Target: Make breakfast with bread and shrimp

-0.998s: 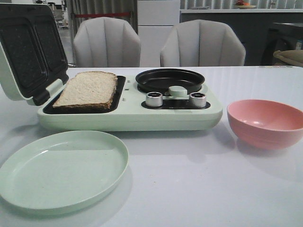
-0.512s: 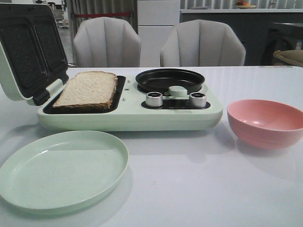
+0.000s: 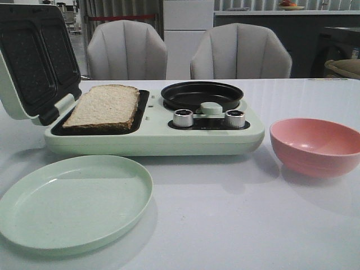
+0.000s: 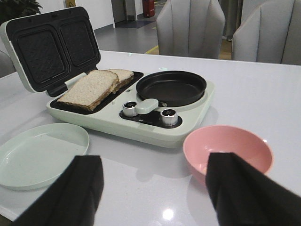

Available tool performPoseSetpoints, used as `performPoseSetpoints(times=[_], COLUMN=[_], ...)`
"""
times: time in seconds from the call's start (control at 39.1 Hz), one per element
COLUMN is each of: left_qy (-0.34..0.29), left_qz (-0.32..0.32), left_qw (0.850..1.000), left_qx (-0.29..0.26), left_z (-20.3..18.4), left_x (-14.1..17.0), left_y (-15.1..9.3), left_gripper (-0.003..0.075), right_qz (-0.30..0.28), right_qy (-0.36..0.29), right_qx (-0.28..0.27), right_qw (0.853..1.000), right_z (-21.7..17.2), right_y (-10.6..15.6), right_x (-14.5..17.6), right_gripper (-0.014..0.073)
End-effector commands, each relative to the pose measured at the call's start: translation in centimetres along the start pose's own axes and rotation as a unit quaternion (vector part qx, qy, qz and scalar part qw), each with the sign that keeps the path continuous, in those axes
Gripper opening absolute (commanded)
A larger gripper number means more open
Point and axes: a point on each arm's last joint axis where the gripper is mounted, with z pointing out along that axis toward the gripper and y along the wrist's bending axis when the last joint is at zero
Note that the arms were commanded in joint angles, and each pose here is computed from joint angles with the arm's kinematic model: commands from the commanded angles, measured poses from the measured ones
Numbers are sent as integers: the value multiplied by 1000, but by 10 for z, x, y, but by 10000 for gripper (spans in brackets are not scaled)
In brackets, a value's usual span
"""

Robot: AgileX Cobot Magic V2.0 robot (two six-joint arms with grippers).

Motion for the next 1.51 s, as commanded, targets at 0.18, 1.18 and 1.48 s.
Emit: performPoseSetpoints(times=[0.18,1.18,1.48], left_qy=[36,158,181], left_qz=[-70,-2,129], left_qw=[992,956,928], left_qx=[101,248,298], left_z=[39,99,107], left_x=[-24,29,76], left_y=[17,-13,-73], left_gripper=[387,207,207], right_qz=[-6,-6,-6], right_qy=[-49,-49,-49], right_qx=[-5,-5,-5], right_qw=[999,999,999], right_z=[-2,-2,-2], right_y=[2,2,2], right_x=[-16,-16,-16], right_gripper=[559,559,559])
